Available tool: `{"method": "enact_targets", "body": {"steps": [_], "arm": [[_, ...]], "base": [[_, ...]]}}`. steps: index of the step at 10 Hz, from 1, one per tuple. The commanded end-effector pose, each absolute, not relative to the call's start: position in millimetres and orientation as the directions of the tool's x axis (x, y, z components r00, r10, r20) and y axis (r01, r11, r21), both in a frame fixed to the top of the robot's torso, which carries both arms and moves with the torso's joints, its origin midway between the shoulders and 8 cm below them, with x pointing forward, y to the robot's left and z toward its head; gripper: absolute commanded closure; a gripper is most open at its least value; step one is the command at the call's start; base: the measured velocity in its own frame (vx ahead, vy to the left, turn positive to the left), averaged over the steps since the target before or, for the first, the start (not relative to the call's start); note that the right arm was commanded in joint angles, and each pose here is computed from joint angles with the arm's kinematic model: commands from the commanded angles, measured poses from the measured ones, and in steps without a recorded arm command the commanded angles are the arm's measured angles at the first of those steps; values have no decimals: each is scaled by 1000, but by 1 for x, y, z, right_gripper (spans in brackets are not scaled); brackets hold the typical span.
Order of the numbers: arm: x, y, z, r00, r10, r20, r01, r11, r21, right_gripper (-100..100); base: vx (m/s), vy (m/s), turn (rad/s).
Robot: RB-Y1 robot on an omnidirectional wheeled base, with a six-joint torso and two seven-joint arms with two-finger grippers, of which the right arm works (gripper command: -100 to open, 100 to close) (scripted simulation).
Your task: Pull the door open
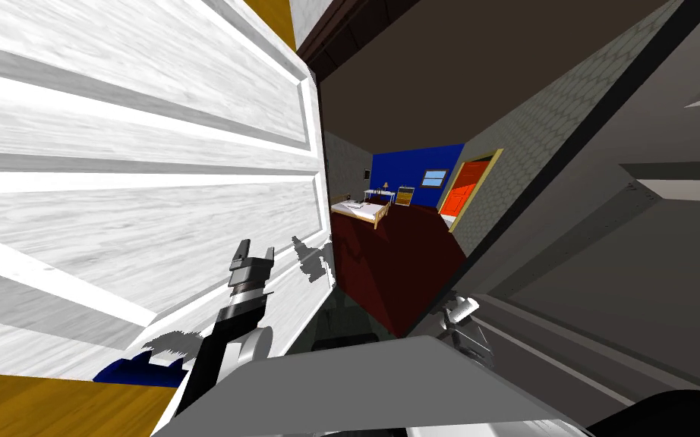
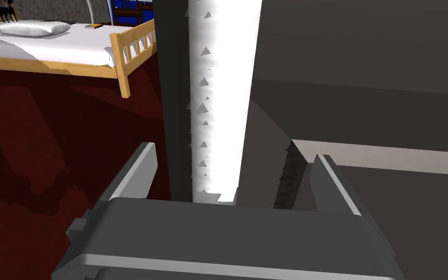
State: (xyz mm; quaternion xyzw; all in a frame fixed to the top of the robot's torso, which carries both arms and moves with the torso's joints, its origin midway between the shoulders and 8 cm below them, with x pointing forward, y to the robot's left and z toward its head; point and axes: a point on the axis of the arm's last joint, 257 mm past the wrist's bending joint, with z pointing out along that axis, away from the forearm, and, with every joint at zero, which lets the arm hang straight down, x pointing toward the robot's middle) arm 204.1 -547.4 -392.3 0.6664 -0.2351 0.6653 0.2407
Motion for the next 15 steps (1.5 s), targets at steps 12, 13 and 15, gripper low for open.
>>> {"method": "enact_targets", "body": {"steps": [12,13,15], "arm": [[218,-533,-392,2,5,1000,-573,-819,5,100],[220,-527,-391,2,4,1000,-557,-831,5,100],[224,-514,-391,1,2,1000,-517,-856,2,100]], "base": [[-51,11,15],[-183,67,34],[-210,53,51]]}}
